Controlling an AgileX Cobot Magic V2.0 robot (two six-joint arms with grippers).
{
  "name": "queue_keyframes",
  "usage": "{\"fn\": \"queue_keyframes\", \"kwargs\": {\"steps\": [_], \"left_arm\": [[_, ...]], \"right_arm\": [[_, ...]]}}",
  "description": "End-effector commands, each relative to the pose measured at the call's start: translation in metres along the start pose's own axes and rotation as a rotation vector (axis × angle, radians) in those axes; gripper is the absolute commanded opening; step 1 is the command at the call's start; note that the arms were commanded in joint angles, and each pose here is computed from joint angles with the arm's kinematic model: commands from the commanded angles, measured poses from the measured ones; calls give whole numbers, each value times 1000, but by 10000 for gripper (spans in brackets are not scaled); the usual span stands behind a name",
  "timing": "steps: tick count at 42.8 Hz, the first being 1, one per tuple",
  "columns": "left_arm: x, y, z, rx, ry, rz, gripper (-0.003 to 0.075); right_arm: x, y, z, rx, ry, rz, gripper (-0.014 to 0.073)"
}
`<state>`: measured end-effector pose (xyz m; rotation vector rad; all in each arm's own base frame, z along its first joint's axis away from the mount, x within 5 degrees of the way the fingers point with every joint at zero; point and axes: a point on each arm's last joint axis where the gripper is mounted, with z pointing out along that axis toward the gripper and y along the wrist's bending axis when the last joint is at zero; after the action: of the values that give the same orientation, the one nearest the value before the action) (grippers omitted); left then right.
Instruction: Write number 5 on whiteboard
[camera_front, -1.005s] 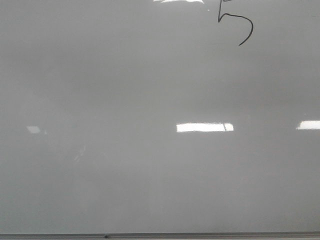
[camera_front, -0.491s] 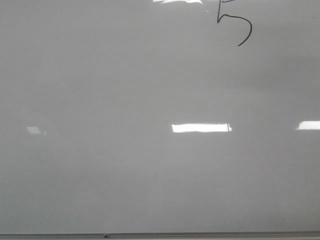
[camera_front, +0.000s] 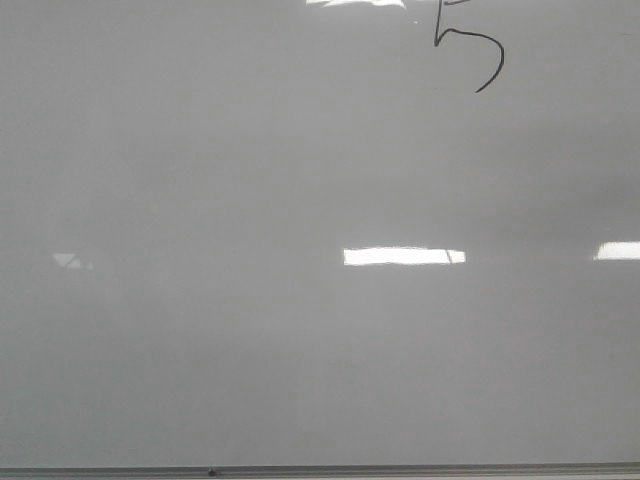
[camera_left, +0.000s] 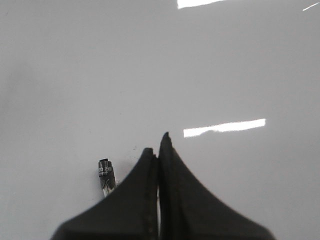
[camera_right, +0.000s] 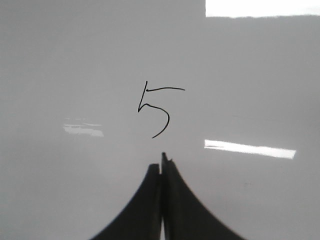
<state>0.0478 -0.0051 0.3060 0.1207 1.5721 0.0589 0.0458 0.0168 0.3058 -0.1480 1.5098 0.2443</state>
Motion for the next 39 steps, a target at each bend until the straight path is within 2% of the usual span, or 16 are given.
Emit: {"fn": "queue_keyframes", "kwargs": {"steps": [1, 39], "left_arm": [[-15, 2, -6, -12, -111, -21, -20], [-11, 1, -5, -11, -108, -28, -20]], "right_arm": [[-15, -2, -3, 29, -107, 12, -67], [-15, -2, -2, 27, -101, 12, -67]]}}
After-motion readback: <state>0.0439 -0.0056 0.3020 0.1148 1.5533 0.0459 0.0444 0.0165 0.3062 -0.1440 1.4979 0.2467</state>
